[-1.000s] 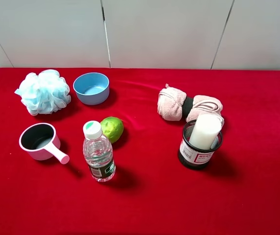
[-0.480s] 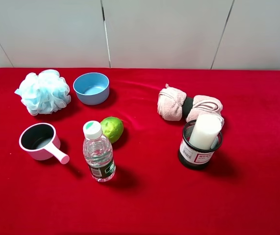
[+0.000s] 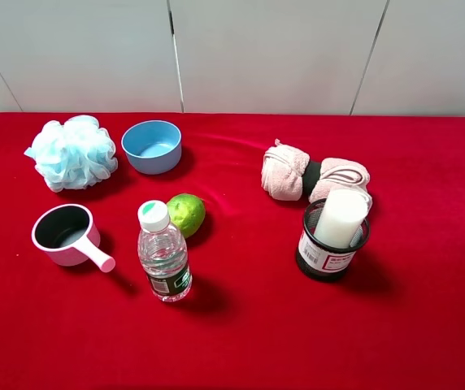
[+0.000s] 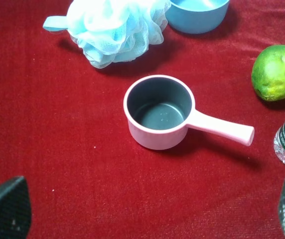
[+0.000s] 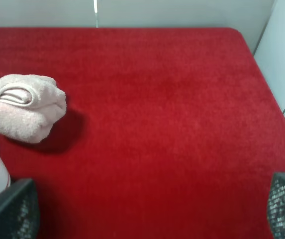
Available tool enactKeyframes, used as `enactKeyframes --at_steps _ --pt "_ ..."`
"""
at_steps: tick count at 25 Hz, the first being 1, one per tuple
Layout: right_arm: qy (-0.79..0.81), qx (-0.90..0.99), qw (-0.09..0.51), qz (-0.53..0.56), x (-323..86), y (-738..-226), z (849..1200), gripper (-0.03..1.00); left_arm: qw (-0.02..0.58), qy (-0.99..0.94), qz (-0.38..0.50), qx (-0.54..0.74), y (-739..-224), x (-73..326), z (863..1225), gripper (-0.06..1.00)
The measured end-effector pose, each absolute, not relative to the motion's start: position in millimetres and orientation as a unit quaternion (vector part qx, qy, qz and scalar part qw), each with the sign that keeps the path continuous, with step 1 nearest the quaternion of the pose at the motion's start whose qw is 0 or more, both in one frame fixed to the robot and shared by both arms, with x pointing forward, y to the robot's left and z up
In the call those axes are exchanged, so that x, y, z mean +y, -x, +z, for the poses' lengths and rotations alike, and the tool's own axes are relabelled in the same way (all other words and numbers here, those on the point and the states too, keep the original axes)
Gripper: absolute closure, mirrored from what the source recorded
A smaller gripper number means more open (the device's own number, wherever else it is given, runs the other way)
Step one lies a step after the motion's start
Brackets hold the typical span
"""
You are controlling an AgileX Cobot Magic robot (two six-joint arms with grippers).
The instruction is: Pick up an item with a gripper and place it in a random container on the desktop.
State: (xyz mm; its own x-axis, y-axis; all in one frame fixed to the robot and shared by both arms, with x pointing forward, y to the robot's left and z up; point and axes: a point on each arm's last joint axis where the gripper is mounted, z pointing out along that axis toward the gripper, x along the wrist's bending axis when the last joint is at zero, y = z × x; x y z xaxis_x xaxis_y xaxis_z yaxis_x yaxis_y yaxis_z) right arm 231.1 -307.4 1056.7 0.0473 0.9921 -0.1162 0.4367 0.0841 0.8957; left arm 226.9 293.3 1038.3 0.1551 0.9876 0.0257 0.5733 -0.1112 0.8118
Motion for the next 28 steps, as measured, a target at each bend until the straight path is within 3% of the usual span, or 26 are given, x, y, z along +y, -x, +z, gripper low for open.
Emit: enactKeyframes --at_steps 28 --pt "-0.584 0.605 0.418 0.344 -306.1 -234.4 1055.3 0.28 0.339 -0.68 0.305 0.574 -226.9 293.3 1038.3 -0.05"
